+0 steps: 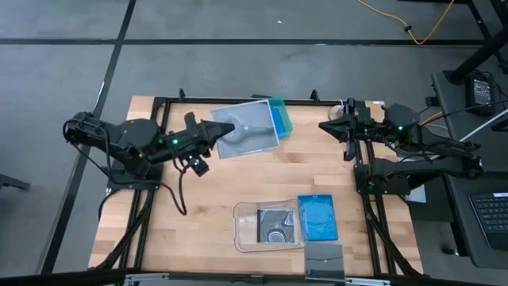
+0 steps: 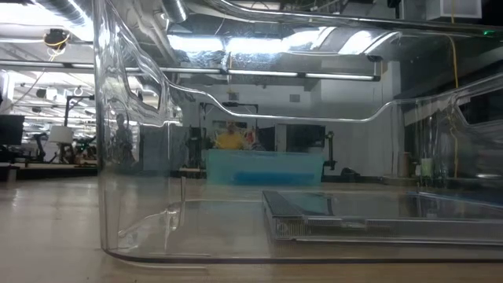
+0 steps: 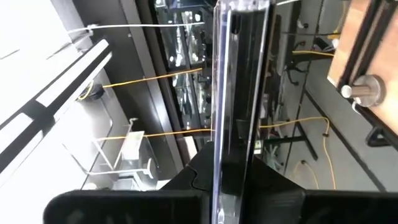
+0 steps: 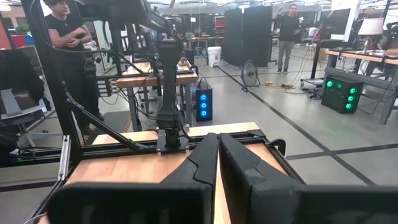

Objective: Pick & place jewel cases by type
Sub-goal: Put the top black CD case into the transparent bin

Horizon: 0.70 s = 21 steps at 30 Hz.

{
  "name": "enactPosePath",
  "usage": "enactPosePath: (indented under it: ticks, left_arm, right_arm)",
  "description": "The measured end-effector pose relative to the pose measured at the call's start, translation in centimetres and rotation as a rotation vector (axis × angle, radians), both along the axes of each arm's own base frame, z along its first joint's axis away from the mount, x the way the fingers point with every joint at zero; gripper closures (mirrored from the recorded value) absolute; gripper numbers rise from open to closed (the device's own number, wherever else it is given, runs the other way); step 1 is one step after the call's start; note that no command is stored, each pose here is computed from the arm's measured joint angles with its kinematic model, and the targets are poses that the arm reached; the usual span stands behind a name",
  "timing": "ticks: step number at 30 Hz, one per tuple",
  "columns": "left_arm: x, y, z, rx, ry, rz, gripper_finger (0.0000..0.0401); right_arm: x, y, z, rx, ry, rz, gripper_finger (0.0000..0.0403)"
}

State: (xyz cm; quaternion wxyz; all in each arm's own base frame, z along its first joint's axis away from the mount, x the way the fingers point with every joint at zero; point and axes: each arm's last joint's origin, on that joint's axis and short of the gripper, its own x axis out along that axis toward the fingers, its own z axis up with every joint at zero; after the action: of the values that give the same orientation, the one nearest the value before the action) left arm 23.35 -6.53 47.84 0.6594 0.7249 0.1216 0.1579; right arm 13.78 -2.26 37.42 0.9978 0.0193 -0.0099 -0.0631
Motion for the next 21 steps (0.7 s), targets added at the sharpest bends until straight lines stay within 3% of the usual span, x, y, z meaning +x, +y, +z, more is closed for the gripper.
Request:
enactPosePath:
  ticks: [4,8,14,21]
  left_arm:
    - [-0.13,-0.32,0.27,-0.028,-0.036,-0.014,0.0386]
    - [-0.20,-0.40,0.40,-0.156,-0.099,-0.029,0.0386]
    - [-0.22,-0.38,0.53,-0.446,-0.228,-0.057,0.0386]
    - [-0.93,-0.11,0.89,-0.873,-0.409,-0.101,0.0386]
  right_arm:
    - [0.00,0.00,-0.09,0.002,0.010,0.000,0.0385]
    - [0.00,0.00,-0.21,0.005,0.021,0.000,0.0393]
    - [0.00,0.00,-0.26,0.005,0.026,0.000,0.0389]
    - [0.00,0.00,-0.26,0.007,0.026,0.000,0.0383]
